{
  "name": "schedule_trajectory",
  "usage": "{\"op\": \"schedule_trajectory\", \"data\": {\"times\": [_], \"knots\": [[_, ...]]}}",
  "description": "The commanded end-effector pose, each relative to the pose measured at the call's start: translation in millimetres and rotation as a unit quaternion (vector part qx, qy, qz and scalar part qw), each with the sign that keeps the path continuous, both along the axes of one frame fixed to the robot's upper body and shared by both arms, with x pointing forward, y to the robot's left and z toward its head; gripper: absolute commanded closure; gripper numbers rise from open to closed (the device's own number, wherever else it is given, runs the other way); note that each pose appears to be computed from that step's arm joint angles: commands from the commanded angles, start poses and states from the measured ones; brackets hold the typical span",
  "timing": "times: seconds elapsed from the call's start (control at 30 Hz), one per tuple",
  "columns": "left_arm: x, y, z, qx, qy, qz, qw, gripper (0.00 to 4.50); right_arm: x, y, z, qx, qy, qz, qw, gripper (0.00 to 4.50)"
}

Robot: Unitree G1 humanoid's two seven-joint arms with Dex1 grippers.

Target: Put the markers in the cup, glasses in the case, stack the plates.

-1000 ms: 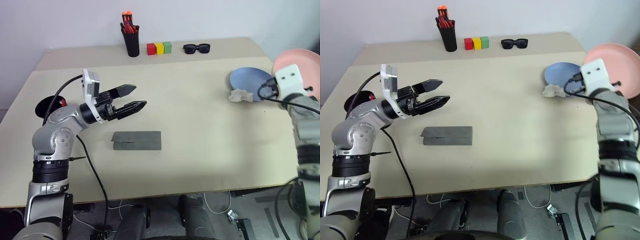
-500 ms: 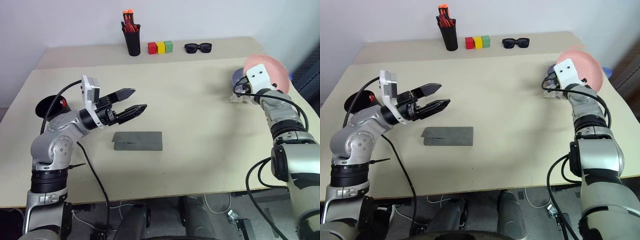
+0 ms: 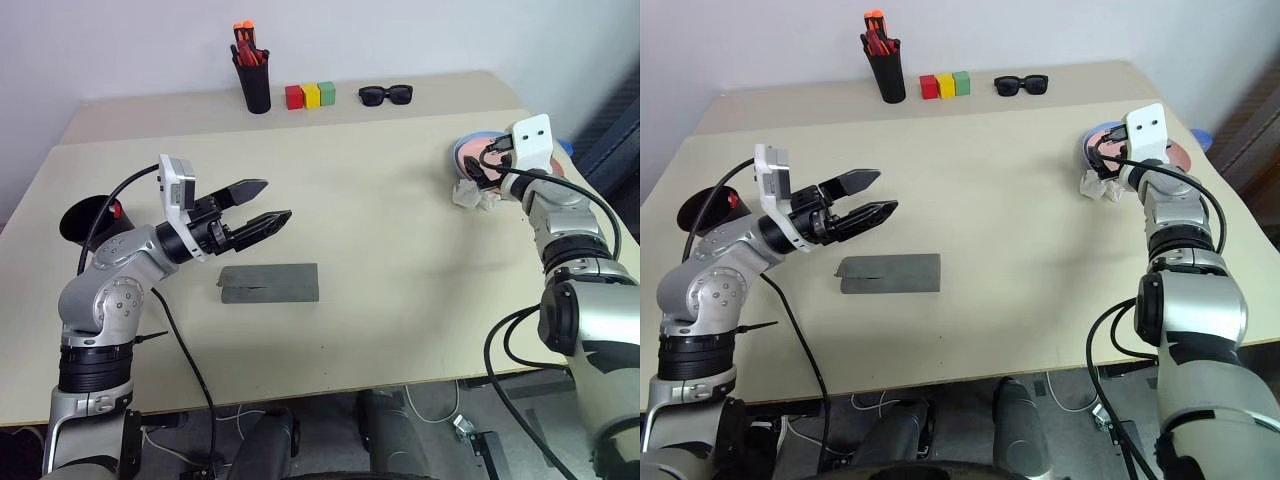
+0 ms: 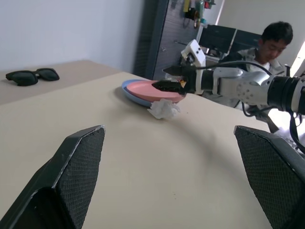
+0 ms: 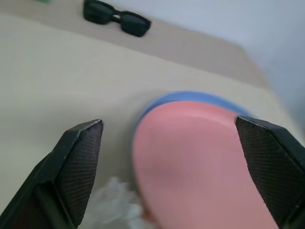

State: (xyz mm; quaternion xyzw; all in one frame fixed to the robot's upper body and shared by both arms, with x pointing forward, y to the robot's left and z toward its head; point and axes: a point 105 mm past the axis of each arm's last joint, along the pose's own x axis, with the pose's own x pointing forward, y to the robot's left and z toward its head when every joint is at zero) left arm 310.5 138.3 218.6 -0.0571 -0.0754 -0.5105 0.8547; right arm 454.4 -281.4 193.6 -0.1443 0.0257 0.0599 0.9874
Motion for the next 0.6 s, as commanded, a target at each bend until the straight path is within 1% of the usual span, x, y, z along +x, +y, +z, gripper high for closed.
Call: {"op": "schedule_trajectory", "data": {"times": [0.03,0.07,0.13,0.33,0.43,0.5,0.53,0.6], "knots": [[-3,2,11,-0.003,-0.027,-0.002,1.0,0.0,-2,16,2,0.014,0.001,0.052,0.999,0.03],[-2,1,11,-0.004,-0.027,-0.003,1.0,0.0,-4,20,-3,0.013,0.005,0.062,0.998,0.03],[-2,1,11,-0.005,-0.028,-0.005,1.0,0.0,-9,23,-16,-0.025,0.018,0.077,0.997,0.03],[0,-1,12,-0.004,-0.031,-0.01,0.999,0.0,-15,20,-34,-0.042,0.035,0.065,0.996,0.03],[-1,-1,12,-0.003,-0.03,-0.01,1.0,0.0,-16,12,-49,-0.061,0.057,0.04,0.996,0.03],[-1,-1,12,0.0,-0.029,-0.009,1.0,0.0,-16,7,-54,-0.075,0.067,0.026,0.995,0.03],[-2,-1,12,0.001,-0.029,-0.008,1.0,0.0,-16,5,-56,-0.085,0.074,0.02,0.993,0.27],[-2,0,12,0.002,-0.029,-0.006,1.0,0.0,-16,2,-58,-0.097,0.081,0.012,0.992,0.94]]}}
